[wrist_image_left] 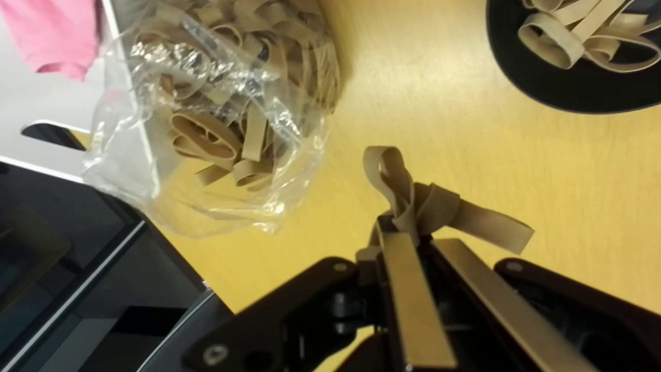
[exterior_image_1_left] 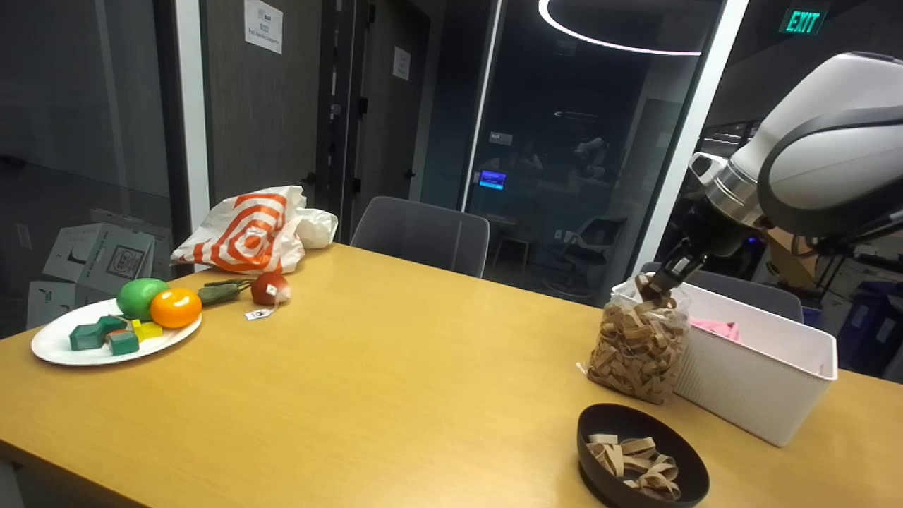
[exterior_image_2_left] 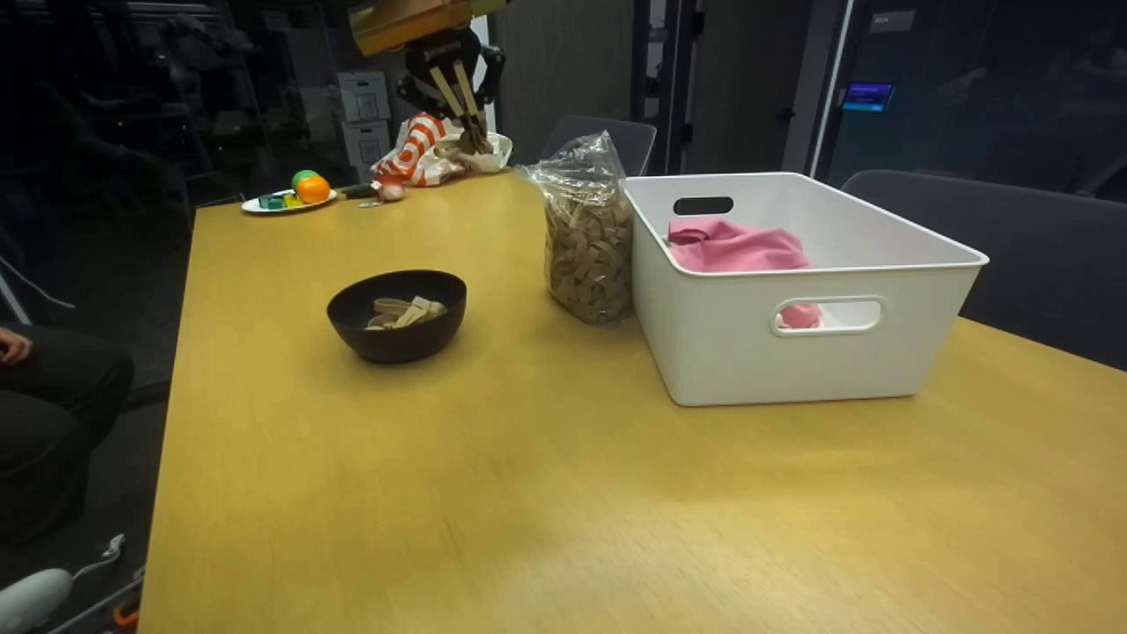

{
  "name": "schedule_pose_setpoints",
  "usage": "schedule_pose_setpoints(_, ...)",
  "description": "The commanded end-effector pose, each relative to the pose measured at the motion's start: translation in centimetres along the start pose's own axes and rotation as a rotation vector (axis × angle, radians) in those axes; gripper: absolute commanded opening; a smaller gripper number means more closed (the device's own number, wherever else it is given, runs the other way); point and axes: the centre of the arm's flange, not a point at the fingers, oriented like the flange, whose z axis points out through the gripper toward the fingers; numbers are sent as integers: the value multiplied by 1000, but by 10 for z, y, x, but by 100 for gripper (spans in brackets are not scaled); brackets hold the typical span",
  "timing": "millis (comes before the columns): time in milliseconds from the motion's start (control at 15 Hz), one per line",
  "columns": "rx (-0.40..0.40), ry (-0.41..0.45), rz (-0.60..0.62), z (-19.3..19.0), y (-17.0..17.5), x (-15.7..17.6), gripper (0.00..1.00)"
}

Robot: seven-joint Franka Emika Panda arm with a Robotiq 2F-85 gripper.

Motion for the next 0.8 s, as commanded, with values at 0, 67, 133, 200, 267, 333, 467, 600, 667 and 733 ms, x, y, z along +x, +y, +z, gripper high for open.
schedule_pose_setpoints(0, -78, 43, -7, 4, 20, 36, 7)
schedule_pose_setpoints(67, -95, 45, -12, 6, 24, 42, 7)
schedule_pose_setpoints(133, -114, 43, -18, 10, 29, 47, 7)
schedule_pose_setpoints(200, -124, 38, -20, 13, 34, 51, 7)
schedule_pose_setpoints(267, -141, 31, -19, 19, 40, 52, 7)
schedule_pose_setpoints(333, -157, 21, -19, 25, 46, 52, 7)
schedule_pose_setpoints(467, -173, -2, -12, 38, 57, 47, 7)
schedule_pose_setpoints(600, -181, -28, 7, 52, 67, 37, 7)
schedule_pose_setpoints(667, -188, -41, 20, 56, 73, 32, 7)
schedule_pose_setpoints(733, -195, -47, 30, 59, 78, 27, 7)
